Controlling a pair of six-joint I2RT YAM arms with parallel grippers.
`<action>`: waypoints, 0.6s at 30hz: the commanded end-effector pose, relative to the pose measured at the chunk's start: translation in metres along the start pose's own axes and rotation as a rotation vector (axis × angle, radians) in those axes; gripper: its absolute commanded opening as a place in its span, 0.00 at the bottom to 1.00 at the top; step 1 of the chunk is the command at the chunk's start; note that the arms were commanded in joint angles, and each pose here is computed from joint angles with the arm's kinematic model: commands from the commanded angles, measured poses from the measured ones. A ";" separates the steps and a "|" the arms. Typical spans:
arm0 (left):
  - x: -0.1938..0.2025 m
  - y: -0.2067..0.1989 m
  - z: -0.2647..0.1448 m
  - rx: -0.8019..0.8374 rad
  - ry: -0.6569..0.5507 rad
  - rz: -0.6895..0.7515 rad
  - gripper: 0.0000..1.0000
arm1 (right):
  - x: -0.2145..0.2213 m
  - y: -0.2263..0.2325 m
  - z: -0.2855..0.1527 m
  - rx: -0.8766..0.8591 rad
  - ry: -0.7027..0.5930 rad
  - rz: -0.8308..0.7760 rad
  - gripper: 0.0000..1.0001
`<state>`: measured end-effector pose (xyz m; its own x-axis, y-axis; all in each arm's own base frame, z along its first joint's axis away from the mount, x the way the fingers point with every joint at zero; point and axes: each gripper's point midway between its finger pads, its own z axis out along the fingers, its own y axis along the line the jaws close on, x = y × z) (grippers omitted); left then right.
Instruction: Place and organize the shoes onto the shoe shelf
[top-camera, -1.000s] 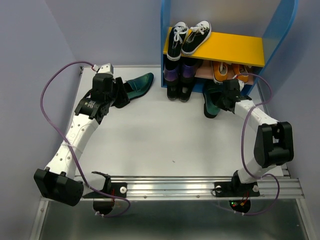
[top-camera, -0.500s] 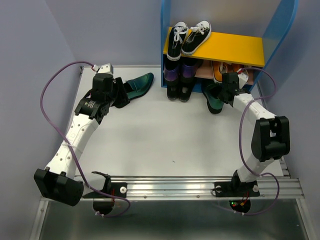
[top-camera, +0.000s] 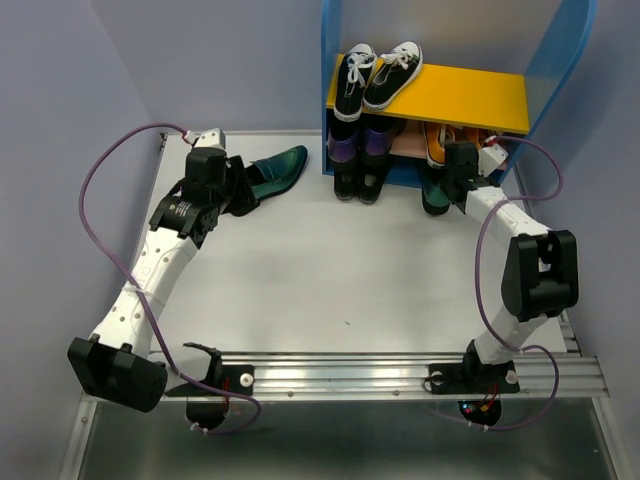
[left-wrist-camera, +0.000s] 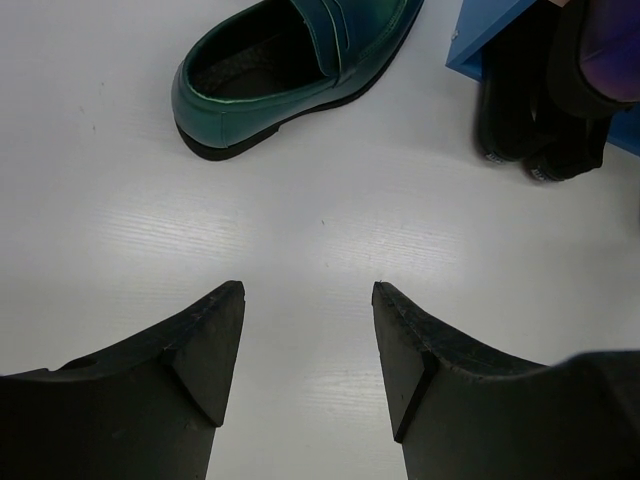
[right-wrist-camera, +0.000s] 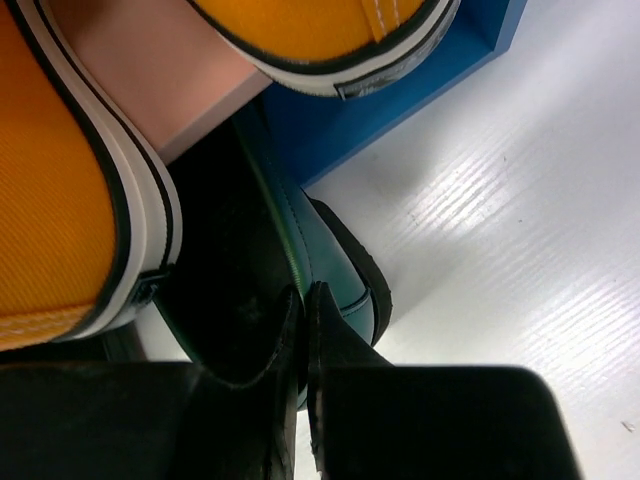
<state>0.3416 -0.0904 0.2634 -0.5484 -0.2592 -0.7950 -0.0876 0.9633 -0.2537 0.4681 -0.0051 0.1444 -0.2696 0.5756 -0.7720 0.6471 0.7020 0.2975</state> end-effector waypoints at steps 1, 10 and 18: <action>-0.005 0.006 -0.006 -0.018 -0.024 0.006 0.65 | -0.065 0.036 -0.006 -0.106 -0.219 0.219 0.01; -0.001 0.006 -0.004 -0.013 -0.014 0.016 0.65 | -0.045 0.045 0.021 -0.125 -0.205 0.230 0.01; -0.004 0.011 0.006 -0.068 0.004 0.029 0.69 | -0.041 0.045 0.010 -0.168 -0.178 0.211 0.61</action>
<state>0.3420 -0.0863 0.2587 -0.5562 -0.2504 -0.7925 -0.1057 0.9671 -0.2314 0.5066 -0.0016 0.1374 -0.1298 0.6228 -0.7715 0.6202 0.6581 0.4270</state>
